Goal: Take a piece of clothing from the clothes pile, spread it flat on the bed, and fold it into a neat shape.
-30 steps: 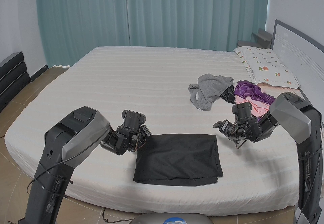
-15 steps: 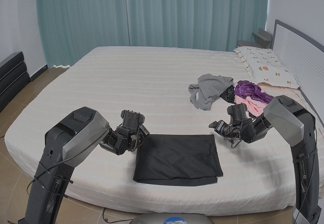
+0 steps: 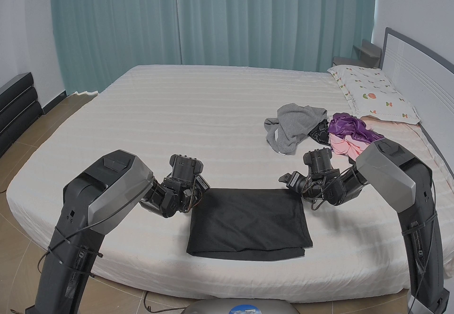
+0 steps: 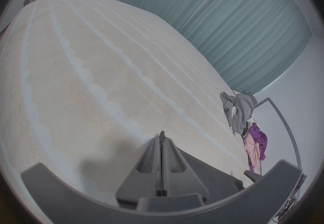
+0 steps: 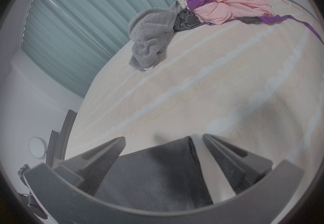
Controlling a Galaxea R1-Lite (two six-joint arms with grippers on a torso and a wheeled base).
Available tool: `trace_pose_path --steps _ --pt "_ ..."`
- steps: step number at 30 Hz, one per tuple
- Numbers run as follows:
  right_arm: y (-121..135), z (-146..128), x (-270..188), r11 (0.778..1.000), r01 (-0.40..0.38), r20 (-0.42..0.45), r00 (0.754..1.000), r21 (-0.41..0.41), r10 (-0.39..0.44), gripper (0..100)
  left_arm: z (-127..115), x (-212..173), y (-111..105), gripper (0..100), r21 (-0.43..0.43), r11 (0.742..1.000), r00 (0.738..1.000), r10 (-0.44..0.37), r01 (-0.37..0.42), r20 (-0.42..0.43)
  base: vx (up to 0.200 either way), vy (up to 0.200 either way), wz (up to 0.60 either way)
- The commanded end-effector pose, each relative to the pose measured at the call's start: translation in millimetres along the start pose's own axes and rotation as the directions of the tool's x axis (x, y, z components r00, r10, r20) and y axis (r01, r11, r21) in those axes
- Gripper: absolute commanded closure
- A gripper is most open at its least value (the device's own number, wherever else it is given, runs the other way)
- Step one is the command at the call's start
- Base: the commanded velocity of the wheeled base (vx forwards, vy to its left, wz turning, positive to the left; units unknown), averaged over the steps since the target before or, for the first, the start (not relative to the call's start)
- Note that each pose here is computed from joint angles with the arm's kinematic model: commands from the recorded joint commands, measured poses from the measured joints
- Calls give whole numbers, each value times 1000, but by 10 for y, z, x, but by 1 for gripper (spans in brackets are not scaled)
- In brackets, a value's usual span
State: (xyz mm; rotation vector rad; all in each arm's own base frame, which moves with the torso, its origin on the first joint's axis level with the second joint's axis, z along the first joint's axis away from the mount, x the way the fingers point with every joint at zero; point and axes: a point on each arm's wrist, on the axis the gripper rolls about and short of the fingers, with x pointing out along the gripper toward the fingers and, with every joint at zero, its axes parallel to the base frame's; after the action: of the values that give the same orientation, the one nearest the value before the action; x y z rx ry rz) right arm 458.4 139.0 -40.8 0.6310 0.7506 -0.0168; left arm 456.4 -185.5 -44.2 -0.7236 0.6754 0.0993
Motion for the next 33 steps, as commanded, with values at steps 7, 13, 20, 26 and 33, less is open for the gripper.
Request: trace_pose_path --steps 7,13,20,26,33 --pt "-3 31 19 1000 10 29 1000 9 -10 100 -7 12 5 100 5 1000 999 21 -21 32 0 0 0" --pt "-12 68 15 1000 11 51 999 18 -12 100 -9 24 8 100 5 1000 999 27 -27 39 0 0 0" --pt "-20 73 15 1000 18 55 998 19 -19 100 -9 24 8 100 5 1000 999 27 -27 39 0 0 0" --pt "-25 51 27 999 32 61 998 18 -33 100 2 12 -3 0 0 1000 999 25 -25 42 0 0 0" --pt "-13 94 -205 999 31 47 998 26 -32 0 45 -2 6 0 -22 999 998 27 -26 48 0 0 0"
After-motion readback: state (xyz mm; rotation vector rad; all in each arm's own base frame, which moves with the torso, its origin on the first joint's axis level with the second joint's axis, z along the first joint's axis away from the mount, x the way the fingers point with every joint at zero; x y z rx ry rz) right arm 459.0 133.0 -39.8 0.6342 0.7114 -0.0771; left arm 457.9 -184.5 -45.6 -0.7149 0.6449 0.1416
